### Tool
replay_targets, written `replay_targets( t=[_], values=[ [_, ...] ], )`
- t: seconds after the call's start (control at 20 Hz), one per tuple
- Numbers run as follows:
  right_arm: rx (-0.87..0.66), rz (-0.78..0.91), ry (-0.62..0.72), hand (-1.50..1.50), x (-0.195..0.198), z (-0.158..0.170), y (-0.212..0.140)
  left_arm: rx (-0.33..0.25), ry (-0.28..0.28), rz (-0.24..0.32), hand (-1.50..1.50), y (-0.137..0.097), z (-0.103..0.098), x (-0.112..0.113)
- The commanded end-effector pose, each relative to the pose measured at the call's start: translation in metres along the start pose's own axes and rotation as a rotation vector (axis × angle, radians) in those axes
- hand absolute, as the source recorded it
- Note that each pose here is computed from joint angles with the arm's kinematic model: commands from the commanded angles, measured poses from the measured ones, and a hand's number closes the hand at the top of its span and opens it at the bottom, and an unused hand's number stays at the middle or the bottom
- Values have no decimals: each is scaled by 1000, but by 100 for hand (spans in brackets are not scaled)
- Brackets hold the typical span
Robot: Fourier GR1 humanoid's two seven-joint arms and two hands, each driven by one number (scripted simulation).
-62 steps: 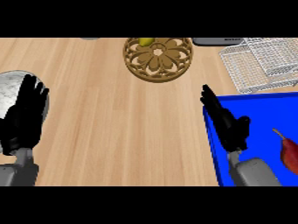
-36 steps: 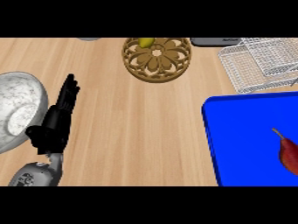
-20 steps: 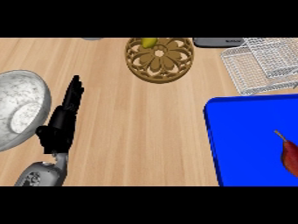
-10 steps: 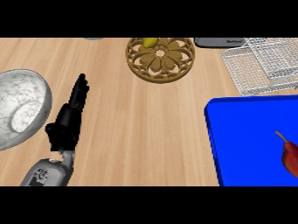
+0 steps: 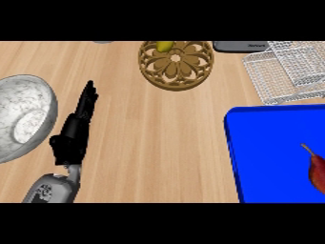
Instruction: Pick the pear from the tray and place it in the tiered basket
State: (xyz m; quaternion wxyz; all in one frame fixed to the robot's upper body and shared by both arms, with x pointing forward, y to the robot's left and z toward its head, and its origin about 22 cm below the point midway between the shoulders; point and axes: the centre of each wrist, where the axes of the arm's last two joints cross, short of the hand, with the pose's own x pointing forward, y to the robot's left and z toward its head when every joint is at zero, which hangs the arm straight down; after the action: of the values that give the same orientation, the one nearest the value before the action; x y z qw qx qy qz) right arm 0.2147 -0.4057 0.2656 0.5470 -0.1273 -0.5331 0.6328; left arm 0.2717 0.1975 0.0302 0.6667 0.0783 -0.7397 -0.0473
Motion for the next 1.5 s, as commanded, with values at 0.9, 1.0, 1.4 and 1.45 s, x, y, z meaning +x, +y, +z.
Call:
replay_targets(
  t=[0.9, 1.0, 1.4, 1.45],
  values=[
    [57, 297, -154, -150, -90, -7, 55, 4, 14, -12, 0, -9, -1, 0],
    [34, 290, -111, -150, -98, -8, 50, 3, 4, -4, 0, 0, -11, 3],
    [58, 237, -52, -150, -120, -19, 67, 3, 5, -17, 0, 12, 7, -8],
    [70, 242, -47, -150, -123, -33, 72, -15, 9, -7, 0, -19, 5, 5]
  ],
)
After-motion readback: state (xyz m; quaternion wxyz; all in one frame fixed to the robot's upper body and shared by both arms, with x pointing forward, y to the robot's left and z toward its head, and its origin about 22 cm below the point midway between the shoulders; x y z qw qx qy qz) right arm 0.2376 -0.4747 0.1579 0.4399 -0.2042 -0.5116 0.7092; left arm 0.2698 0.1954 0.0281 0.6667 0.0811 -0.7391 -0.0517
